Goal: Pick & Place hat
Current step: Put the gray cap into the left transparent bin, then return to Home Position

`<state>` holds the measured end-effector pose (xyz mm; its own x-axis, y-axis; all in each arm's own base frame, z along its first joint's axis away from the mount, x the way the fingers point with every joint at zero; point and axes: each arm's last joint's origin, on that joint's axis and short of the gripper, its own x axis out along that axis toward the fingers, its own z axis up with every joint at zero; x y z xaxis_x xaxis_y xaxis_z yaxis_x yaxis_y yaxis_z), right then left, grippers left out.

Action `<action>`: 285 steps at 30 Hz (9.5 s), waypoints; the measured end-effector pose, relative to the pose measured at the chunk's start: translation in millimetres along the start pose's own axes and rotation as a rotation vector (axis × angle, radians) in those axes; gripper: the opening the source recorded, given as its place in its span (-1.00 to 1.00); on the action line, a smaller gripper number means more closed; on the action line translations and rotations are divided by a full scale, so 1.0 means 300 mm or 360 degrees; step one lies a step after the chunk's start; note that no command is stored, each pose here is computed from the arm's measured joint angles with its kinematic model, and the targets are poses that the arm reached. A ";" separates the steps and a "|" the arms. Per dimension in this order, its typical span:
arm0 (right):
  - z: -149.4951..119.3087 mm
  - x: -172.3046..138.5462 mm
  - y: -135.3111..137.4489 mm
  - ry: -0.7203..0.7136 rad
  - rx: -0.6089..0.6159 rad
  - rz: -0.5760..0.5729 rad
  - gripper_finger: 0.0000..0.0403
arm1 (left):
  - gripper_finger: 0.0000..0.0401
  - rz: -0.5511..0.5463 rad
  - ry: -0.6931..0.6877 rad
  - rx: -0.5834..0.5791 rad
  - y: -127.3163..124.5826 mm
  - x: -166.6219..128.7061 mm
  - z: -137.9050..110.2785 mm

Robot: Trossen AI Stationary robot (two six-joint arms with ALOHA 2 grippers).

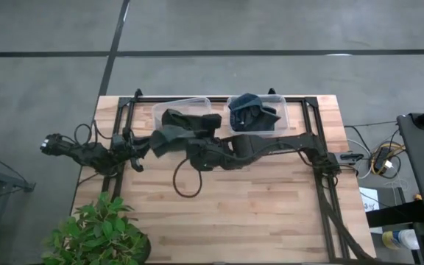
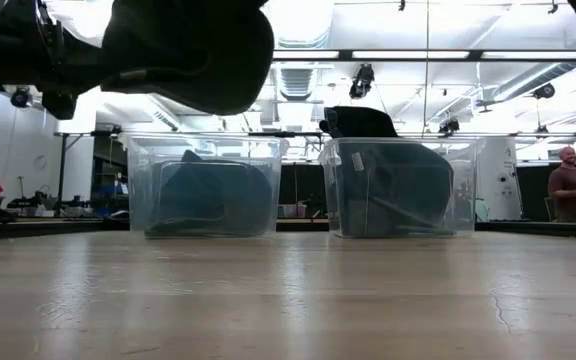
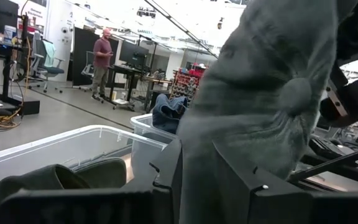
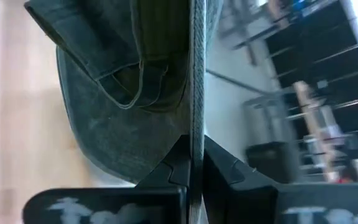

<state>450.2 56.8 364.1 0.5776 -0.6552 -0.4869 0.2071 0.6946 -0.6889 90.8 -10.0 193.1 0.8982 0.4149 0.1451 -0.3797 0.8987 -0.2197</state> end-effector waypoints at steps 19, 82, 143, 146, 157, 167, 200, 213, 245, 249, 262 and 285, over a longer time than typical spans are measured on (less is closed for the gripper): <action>-0.064 0.240 -0.255 0.0040 0.0000 -0.0036 -0.94 | -0.60 -0.0002 0.0002 0.0002 0.000 0.000 0.000; -0.255 0.528 -0.173 0.0000 0.0230 0.0599 -0.43 | -0.60 -0.0162 -0.0081 -0.0059 -0.011 -0.001 0.023; -0.961 -0.290 -0.109 -0.1002 0.1035 0.0806 -0.96 | -1.00 -0.0182 0.0143 0.0054 -0.010 -0.004 0.010; -1.022 -0.297 -0.090 -0.1064 0.0964 0.0820 -0.96 | -1.00 -0.0181 0.0146 0.0029 -0.010 -0.004 0.009; -1.181 -0.272 -0.002 -0.1113 0.0841 0.0819 -0.96 | -1.00 -0.0193 0.0235 0.0024 -0.006 -0.005 -0.052; -1.265 -0.248 0.063 -0.1184 0.0797 0.0910 -0.96 | -1.00 -0.0198 0.0250 0.0086 -0.004 -0.005 -0.081; -1.318 -0.208 0.126 -0.1170 0.0731 0.0937 -0.96 | -1.00 -0.0225 0.0259 0.0159 -0.004 -0.005 -0.085; -1.318 -0.208 0.126 -0.1170 0.0731 0.0936 -0.96 | -1.00 -0.0226 0.0256 0.0157 -0.005 -0.005 -0.085; -1.318 -0.208 0.126 -0.1170 0.0731 0.0935 -0.96 | -1.00 -0.0227 0.0255 0.0156 -0.005 -0.005 -0.084; -1.318 -0.208 0.126 -0.1170 0.0731 0.0935 -0.96 | -1.00 -0.0227 0.0256 0.0156 -0.005 -0.005 -0.084; -1.318 -0.208 0.126 -0.1170 0.0731 0.0935 -0.96 | -1.00 -0.0226 0.0255 0.0157 -0.005 -0.005 -0.084; -1.318 -0.208 0.126 -0.1170 0.0731 0.0935 -0.96 | -1.00 -0.0226 0.0255 0.0156 -0.005 -0.005 -0.084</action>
<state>109.7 6.4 156.3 0.9903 0.0572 -0.1264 -0.0706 0.9920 -0.1042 95.6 -15.5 168.7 0.9649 0.2624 0.0110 -0.2596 0.9592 -0.1119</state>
